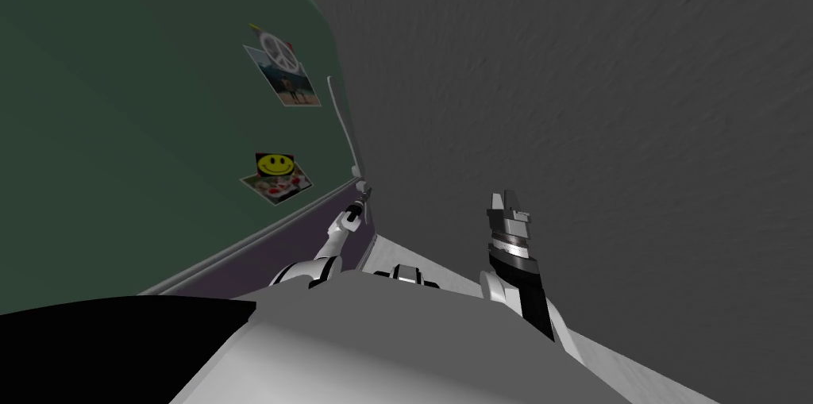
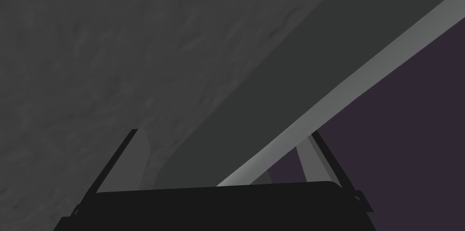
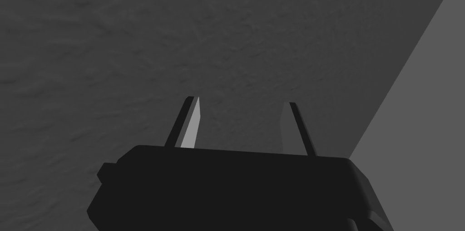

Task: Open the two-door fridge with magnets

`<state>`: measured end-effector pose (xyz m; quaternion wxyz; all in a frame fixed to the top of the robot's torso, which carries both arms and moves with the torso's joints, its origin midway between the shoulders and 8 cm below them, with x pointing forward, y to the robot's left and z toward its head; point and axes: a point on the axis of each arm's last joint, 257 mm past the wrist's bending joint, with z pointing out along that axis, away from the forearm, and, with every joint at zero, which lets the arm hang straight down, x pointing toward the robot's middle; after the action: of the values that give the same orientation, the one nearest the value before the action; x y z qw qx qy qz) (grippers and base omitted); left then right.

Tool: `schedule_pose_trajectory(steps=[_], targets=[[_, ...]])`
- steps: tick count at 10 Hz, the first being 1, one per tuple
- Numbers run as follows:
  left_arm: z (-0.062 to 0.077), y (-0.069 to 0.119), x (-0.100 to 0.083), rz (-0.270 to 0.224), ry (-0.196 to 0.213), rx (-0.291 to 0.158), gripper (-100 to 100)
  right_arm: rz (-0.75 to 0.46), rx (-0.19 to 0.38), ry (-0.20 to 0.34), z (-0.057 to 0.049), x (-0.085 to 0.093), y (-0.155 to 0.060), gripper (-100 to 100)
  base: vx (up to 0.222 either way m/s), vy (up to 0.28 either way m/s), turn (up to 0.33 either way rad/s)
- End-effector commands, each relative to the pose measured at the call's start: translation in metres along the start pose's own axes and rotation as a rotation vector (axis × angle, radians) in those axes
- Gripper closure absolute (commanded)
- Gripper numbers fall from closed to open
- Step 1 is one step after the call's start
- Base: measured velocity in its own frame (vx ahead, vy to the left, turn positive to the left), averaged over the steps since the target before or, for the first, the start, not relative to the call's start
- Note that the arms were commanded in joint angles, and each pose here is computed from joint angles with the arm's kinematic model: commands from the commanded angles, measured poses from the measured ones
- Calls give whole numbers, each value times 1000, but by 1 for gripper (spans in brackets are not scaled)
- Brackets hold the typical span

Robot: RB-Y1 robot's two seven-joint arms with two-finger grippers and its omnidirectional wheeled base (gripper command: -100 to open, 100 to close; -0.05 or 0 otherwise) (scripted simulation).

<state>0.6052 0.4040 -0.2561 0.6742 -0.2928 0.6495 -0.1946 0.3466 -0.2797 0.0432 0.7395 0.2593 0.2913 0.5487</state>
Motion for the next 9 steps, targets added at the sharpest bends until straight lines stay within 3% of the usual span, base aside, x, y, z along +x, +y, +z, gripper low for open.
schedule_pose_trajectory(steps=[1,8,9], targets=[[4,13,-12,-1,-26,-33,-100,0,0,0,0,0,0,0,-67,55,-265],[6,26,-27,16,-68,-68,-100,0,0,0,0,0,0,0,-34,22,-82],[8,37,-36,-1,-86,-95,-100,0,0,0,0,0,0,0,-55,24,-235]])
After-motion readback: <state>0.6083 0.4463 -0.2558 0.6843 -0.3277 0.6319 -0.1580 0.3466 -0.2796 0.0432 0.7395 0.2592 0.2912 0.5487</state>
